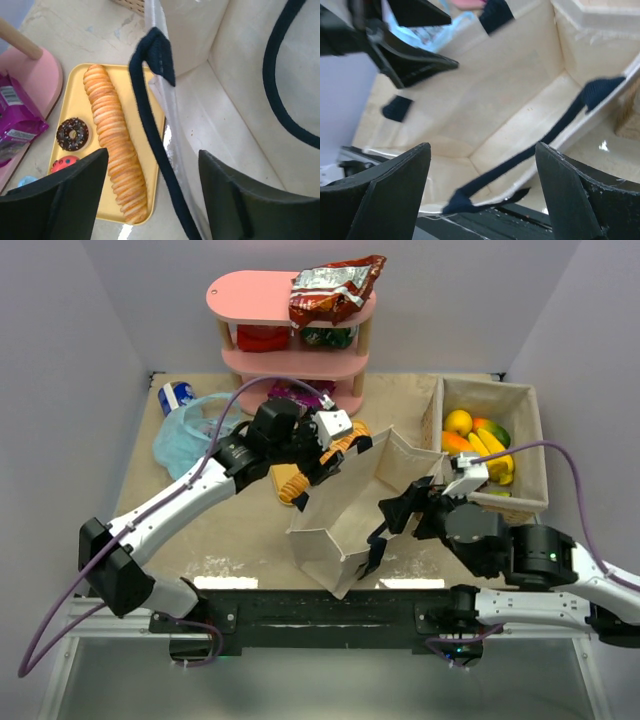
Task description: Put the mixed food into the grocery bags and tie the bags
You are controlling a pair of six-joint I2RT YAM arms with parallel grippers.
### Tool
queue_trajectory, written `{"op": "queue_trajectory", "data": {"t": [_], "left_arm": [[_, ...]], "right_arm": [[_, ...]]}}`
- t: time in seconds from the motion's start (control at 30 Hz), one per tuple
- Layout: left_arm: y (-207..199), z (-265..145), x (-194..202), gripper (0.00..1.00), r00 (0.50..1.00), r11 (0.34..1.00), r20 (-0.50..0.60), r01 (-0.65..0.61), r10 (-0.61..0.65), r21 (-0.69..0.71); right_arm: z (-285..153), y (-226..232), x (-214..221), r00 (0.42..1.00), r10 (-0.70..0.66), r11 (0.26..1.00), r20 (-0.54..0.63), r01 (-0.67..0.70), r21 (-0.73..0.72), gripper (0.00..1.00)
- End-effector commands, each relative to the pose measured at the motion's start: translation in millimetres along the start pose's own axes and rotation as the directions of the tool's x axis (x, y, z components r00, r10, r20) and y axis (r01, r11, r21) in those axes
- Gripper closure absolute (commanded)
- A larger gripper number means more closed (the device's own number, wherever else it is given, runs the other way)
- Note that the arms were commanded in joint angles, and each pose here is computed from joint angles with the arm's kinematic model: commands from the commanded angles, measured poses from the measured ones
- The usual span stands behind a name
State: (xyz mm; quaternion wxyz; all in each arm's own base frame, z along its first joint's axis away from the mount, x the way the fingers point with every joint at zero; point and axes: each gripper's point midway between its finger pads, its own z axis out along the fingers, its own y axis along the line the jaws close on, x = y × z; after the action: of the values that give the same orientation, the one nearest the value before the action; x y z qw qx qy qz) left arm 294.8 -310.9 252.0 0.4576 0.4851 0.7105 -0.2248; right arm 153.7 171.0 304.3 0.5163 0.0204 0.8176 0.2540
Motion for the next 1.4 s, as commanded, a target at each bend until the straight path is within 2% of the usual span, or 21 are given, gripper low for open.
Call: {"op": "queue_trajectory", "data": {"t": [0.0,0.1,0.23,0.27,0.3,0.33,0.37,0.43,0.47,0.63,0.77,0.87,1.13,1.17,1.37], "left_arm": [[20.4,-44.0,-60.8,0.07,0.982,0.987,0.165,-0.071,0.094,-0.142],[46.2,-75.3,-90.4,0.0,0.961,0.96,0.25,-0.049,0.121,-0.276],[126.8,-121.8,-126.2,0.0,0.919,0.859,0.378,0.105,0.108,-0.501],[142.5,-125.6,-133.6,0.0,0.908,0.842,0.406,0.136,0.106,-0.523],[163.8,-134.3,-134.3,0.0,0.905,0.8,0.411,0.167,0.107,-0.577],[178.4,-131.5,-147.3,0.0,0.899,0.789,0.422,0.172,0.12,-0.59],[188.6,-130.1,-151.4,0.0,0.9,0.781,0.419,0.174,0.121,-0.599],[210.4,-121.7,-164.8,0.0,0.895,0.787,0.423,0.159,0.139,-0.596],[216.1,-116.6,-168.1,0.0,0.894,0.795,0.423,0.148,0.147,-0.589],[241.1,-96.2,-185.6,0.0,0.87,0.872,0.437,0.018,0.227,-0.49],[261.5,-84.1,-179.6,0.0,0.864,0.915,0.446,-0.039,0.233,-0.402],[268.1,-72.6,-175.8,0.0,0.861,0.923,0.445,-0.068,0.246,-0.379],[276.2,-35.9,-159.9,0.06,0.861,0.953,0.474,-0.04,0.185,-0.3],[278.7,-32.5,-160.7,0.08,0.853,0.954,0.488,-0.037,0.186,-0.299],[290.6,-26.4,-169.5,0.37,0.813,0.95,0.557,0.017,0.168,-0.311]], "right_arm": [[-19.3,28.5,-41.3,0.996,-0.068,0.988,0.056,0.075,-0.133,0.08],[-19.8,41.3,-53.3,0.992,-0.119,0.984,0.047,0.124,-0.125,0.01],[-8.9,38.6,-73.6,0.974,-0.202,0.979,0.102,0.203,0.009,0.01],[-7.0,44.1,-83.6,0.975,-0.18,0.984,0.129,0.181,0.003,0.01],[-3.0,47.4,-86.4,0.968,-0.215,0.976,0.131,0.217,-0.002,0.01],[-0.3,57.1,-82.9,0.97,-0.219,0.972,0.106,0.226,-0.058,0.01],[8.3,50.3,-95.1,0.972,-0.2,0.978,0.121,0.205,-0.03,0.01],[23.2,54.6,-90.2,0.97,-0.23,0.969,0.081,0.236,-0.073,0.01],[30.9,46.4,-95.6,0.969,-0.23,0.972,0.087,0.234,-0.037,0.01],[46.4,44.2,-95.6,0.96,-0.269,0.962,0.075,0.272,-0.024,0.01],[55.5,52.8,-91.0,0.955,-0.294,0.952,0.039,0.296,-0.078,0.01],[59.7,53.1,-86.6,0.953,-0.3,0.95,0.027,0.302,-0.083,0.01],[60.6,52.1,-73.8,0.963,-0.268,0.958,0.0,0.266,-0.105,0.01],[59.3,50.9,-74.0,0.964,-0.265,0.959,0.002,0.264,-0.104,0.01],[51.6,43.1,-72.6,0.971,-0.238,0.968,-0.002,0.237,-0.087,0.01]]}}
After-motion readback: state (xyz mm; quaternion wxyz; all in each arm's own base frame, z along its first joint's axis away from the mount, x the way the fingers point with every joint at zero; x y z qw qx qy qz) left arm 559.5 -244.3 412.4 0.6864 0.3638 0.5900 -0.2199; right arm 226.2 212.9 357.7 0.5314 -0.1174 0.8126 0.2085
